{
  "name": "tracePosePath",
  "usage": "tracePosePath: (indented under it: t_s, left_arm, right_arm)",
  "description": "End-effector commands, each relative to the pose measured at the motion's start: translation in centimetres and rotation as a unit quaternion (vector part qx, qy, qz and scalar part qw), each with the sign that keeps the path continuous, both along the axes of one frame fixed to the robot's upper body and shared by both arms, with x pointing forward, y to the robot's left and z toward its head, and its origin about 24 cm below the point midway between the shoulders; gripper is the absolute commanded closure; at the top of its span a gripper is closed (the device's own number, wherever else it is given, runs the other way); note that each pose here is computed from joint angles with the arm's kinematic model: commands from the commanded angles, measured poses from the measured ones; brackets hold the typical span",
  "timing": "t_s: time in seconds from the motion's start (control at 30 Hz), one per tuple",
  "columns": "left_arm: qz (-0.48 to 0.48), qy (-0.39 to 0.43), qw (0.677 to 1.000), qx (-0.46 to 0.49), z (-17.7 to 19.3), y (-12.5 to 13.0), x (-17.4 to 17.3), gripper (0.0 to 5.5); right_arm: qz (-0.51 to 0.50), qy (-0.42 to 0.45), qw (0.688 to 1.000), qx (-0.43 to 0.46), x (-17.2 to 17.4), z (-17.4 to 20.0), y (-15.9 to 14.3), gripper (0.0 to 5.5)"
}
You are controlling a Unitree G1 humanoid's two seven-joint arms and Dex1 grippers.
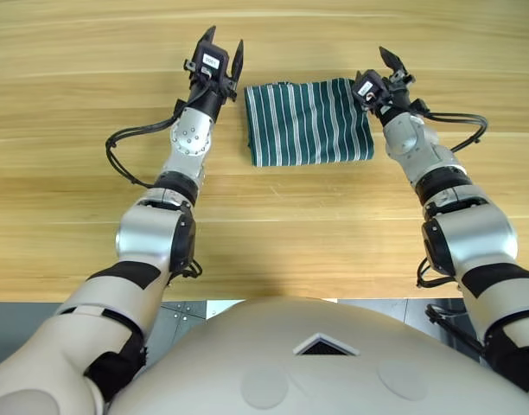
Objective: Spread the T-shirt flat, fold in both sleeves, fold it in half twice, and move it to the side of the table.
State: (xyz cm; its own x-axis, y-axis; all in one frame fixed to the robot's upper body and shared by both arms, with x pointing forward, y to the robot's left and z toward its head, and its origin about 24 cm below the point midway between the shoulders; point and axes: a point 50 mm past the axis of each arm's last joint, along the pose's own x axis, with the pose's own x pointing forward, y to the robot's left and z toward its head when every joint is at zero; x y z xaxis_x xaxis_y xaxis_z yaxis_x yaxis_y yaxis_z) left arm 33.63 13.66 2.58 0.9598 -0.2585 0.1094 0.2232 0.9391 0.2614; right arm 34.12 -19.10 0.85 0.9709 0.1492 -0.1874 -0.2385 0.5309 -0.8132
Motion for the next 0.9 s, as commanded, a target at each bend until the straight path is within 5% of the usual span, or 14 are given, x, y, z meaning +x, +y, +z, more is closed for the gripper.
tracePosePath:
  t_s: [0.03,0.2,0.33,0.4,0.6,0.73,0.9]
  left_arm:
    - [0.028,-0.006,0.999,-0.017,-0.4,1.8,-0.7,2.91]
    - [0.056,-0.019,0.997,-0.046,-0.8,3.1,-1.6,2.91]
    - [0.119,-0.022,0.987,-0.103,-1.0,5.1,-2.1,2.91]
    - [0.142,-0.012,0.982,-0.122,-1.5,5.7,-2.5,2.91]
    - [0.152,0.034,0.976,-0.154,-3.3,4.5,-3.2,2.91]
    - [0.155,0.062,0.971,-0.173,-4.4,3.7,-3.7,2.91]
    - [0.139,0.057,0.97,-0.189,-4.4,2.5,-3.8,2.91]
  right_arm:
    - [-0.054,0.029,0.998,0.013,-0.3,-0.9,-1.0,2.68]
    - [-0.086,-0.029,0.996,0.018,-0.2,0.0,-1.9,2.68]
    - [-0.063,-0.269,0.953,0.124,-0.1,5.6,-1.0,2.68]
    - [-0.022,-0.298,0.935,0.189,-1.5,6.3,1.2,2.68]
    - [0.042,-0.136,0.963,0.229,-5.2,0.1,7.2,2.68]
    - [0.013,-0.012,0.965,0.26,-7.1,-4.1,7.7,2.68]
    - [-0.05,0.095,0.926,0.362,-6.9,-5.4,6.6,2.68]
